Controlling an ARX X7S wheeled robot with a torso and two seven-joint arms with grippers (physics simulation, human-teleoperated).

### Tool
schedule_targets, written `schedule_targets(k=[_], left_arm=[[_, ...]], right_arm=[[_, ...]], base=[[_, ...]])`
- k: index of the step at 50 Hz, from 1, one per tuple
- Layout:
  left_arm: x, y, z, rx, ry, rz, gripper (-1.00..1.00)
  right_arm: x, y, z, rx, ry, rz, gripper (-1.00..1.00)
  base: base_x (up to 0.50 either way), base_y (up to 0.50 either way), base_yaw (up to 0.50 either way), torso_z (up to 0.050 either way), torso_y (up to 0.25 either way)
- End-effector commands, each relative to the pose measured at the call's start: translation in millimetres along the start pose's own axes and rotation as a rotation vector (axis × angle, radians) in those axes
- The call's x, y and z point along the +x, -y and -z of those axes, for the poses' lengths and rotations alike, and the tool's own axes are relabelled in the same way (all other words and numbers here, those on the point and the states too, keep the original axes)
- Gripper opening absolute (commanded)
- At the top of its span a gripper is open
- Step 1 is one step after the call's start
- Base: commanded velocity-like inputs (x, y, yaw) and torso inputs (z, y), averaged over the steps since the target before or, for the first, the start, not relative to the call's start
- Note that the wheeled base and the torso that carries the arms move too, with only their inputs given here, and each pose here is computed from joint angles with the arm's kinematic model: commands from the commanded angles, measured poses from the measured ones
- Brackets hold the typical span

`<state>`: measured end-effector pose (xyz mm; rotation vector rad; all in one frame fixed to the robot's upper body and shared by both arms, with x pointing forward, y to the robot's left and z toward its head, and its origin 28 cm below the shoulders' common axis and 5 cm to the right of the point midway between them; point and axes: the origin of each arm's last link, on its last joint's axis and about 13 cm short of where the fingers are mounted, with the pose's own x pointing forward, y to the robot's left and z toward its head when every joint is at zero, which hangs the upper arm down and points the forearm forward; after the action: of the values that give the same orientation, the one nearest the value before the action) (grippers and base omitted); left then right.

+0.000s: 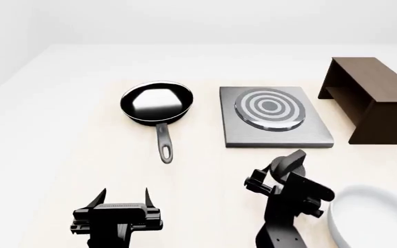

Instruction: Turn on the stove.

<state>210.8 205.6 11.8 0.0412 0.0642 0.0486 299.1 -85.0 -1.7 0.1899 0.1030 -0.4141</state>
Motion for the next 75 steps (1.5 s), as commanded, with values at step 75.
schedule_targets(k=[75], left_arm=[[0,0.4,-1,-0.019,0.029,0.014,1.0]], right_arm=[[-199,95.8,-108,0.23,0.556,-0.343,1.0]], base=[[0.0,0.0,0.0,0.0,0.0]])
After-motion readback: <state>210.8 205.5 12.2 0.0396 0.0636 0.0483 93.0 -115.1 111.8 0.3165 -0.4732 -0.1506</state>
